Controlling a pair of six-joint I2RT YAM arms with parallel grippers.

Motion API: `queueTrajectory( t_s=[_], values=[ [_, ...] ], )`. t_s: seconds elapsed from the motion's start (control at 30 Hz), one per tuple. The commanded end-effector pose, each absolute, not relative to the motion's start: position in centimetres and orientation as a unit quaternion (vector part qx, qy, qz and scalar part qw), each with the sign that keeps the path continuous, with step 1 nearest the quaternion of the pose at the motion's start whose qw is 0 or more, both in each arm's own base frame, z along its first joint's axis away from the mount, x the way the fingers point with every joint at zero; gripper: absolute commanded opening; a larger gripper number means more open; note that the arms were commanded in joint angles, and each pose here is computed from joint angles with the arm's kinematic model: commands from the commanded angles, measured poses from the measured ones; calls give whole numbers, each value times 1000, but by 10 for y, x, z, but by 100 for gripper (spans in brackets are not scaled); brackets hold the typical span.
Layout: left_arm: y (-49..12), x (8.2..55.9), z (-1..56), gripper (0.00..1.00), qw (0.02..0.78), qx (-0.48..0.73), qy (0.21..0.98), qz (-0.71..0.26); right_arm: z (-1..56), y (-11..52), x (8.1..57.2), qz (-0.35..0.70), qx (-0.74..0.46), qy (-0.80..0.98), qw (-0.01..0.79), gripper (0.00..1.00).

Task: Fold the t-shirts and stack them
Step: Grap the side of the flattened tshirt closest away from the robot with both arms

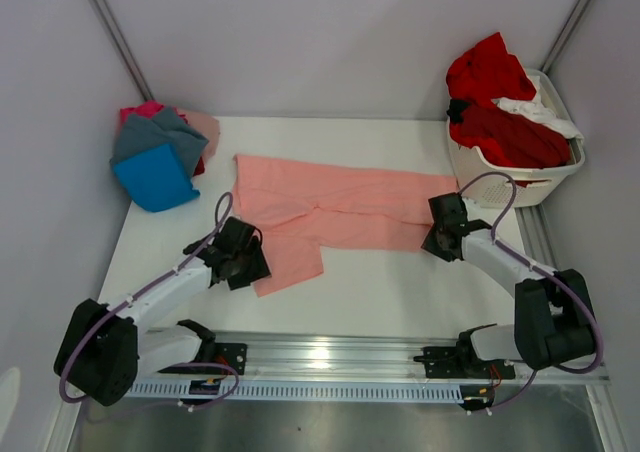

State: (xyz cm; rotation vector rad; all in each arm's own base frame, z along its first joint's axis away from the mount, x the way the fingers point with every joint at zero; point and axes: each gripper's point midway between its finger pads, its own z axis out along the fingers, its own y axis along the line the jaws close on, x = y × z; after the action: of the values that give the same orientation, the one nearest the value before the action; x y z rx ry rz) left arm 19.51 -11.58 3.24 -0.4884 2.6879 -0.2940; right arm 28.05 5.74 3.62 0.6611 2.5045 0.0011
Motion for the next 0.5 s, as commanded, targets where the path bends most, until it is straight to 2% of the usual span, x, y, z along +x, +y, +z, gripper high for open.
queueTrajectory(
  t_s=[0.0, 0.27, 0.47],
  values=[
    [-116, 189, 26, 62, 194, -189, 958, -96, 46, 49, 279, -3, 262, 922, 284, 36],
    [-118, 164, 6, 61, 161, -181, 967, -76, 61, 22, 268, -27, 292, 907, 302, 38],
    [-123, 162, 3, 54, 156, -168, 971, -69, 61, 15, 260, -31, 309, 901, 304, 39]
  ],
)
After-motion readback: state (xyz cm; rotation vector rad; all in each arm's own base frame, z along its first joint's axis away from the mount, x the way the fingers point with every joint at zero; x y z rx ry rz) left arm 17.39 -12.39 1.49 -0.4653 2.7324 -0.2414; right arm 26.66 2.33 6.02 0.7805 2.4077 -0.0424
